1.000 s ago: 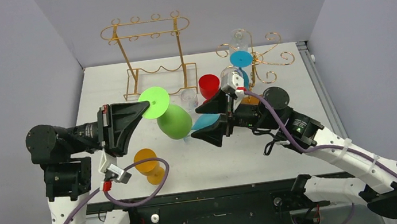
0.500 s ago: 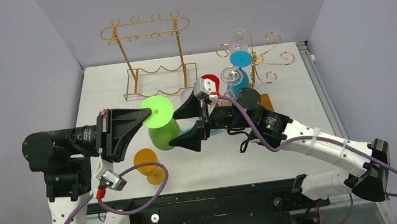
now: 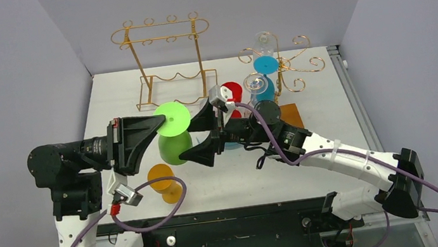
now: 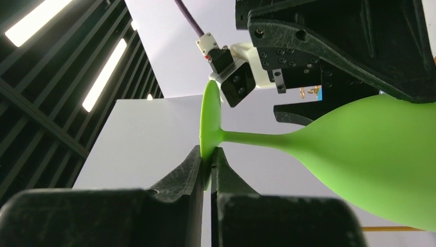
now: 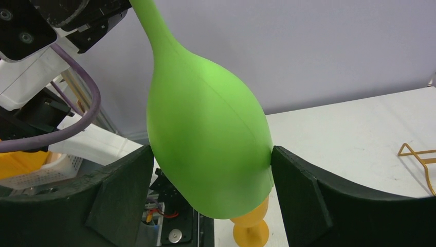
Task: Place the wine glass upside down on the wine glass rack
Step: Turn the wine glass upside down at the wine rack.
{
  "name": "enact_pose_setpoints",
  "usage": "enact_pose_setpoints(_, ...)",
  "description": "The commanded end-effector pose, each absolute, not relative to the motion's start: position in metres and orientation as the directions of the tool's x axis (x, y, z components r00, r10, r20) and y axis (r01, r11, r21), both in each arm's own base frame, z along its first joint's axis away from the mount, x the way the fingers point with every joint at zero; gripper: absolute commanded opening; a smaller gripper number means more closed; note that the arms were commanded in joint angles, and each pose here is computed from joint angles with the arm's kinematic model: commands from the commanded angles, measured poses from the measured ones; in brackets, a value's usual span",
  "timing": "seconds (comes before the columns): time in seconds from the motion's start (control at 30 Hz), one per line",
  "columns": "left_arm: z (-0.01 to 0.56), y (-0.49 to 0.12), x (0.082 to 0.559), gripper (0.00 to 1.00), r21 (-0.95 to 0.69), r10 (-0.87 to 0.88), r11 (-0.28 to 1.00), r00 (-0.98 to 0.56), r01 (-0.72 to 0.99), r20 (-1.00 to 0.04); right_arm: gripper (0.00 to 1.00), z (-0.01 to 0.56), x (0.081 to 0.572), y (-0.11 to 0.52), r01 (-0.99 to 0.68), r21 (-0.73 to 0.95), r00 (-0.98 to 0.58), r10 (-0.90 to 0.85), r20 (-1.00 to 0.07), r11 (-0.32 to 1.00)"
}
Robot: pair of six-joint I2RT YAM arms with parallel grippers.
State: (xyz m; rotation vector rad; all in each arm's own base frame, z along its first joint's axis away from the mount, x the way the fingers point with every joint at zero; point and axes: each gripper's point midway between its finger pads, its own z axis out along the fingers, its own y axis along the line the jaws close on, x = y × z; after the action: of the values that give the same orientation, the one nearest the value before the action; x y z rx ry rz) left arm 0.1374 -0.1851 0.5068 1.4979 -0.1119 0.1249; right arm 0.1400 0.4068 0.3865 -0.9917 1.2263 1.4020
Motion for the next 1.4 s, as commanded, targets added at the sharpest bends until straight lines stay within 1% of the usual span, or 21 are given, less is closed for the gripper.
enact_pose_setpoints(0.0, 0.524, -0.179, 0.154, 0.0, 0.963, 0.129, 0.114, 0.965, -0.244, 0.229, 0.77, 0.426, 0.127, 0.398, -0.988, 0.153, -0.15, 0.304, -0.941, -0.014)
enact_pose_setpoints(0.1, 0.527, -0.176, 0.158, 0.0, 0.963, 0.165, 0.131, 0.964, -0.233, 0.211, 0.78, 0.429, 0.129, 0.397, -0.986, 0.164, -0.158, 0.337, -0.928, -0.011)
enact_pose_setpoints(0.17, 0.531, -0.173, 0.163, 0.0, 0.96, 0.199, 0.154, 0.959, -0.232, 0.2, 0.78, 0.431, 0.124, 0.401, -0.984, 0.171, -0.178, 0.347, -0.921, -0.048)
enact_pose_setpoints(0.23, 0.542, -0.169, 0.167, 0.0, 0.952, 0.232, 0.212, 0.958, -0.221, 0.171, 0.78, 0.433, 0.117, 0.408, -0.979, 0.177, -0.203, 0.348, -0.915, -0.105)
enact_pose_setpoints(0.33, 0.555, -0.164, 0.173, 0.0, 0.933, 0.278, 0.273, 0.947, -0.237, 0.159, 0.78, 0.431, 0.109, 0.421, -0.966, 0.196, -0.242, 0.317, -0.917, -0.171)
enact_pose_setpoints(0.43, 0.566, -0.161, 0.177, 0.0, 0.919, 0.31, 0.311, 0.94, -0.241, 0.142, 0.78, 0.427, 0.107, 0.43, -0.959, 0.208, -0.261, 0.306, -0.916, -0.193)
enact_pose_setpoints(0.6, 0.564, -0.16, 0.181, 0.0, 0.91, 0.349, 0.311, 0.924, -0.274, 0.159, 0.78, 0.43, 0.118, 0.437, -0.967, 0.216, -0.249, 0.314, -0.916, -0.136)
enact_pose_setpoints(0.77, 0.565, -0.16, 0.184, 0.0, 0.91, 0.369, 0.317, 0.919, -0.268, 0.142, 0.79, 0.434, 0.127, 0.437, -0.98, 0.189, -0.197, 0.323, -0.926, -0.056)
enact_pose_setpoints(0.87, 0.565, -0.161, 0.186, 0.0, 0.907, 0.373, 0.31, 0.914, -0.283, 0.158, 0.79, 0.432, 0.127, 0.44, -0.981, 0.184, -0.192, 0.309, -0.932, -0.053)
enact_pose_setpoints(0.97, 0.573, -0.159, 0.189, 0.0, 0.884, 0.4, 0.338, 0.9, -0.322, 0.175, 0.79, 0.427, 0.121, 0.45, -0.98, 0.182, -0.199, 0.282, -0.938, -0.087)
enact_pose_setpoints(1.1, 0.585, -0.157, 0.194, 0.0, 0.86, 0.447, 0.381, 0.882, -0.34, 0.15, 0.79, 0.421, 0.121, 0.466, -0.976, 0.2, -0.215, 0.249, -0.944, -0.083)
enact_pose_setpoints(1.37, 0.593, -0.151, 0.193, 0.0, 0.844, 0.473, 0.434, 0.877, -0.315, 0.084, 0.79, 0.424, 0.133, 0.468, -0.977, 0.211, -0.212, 0.31, -0.927, -0.036)
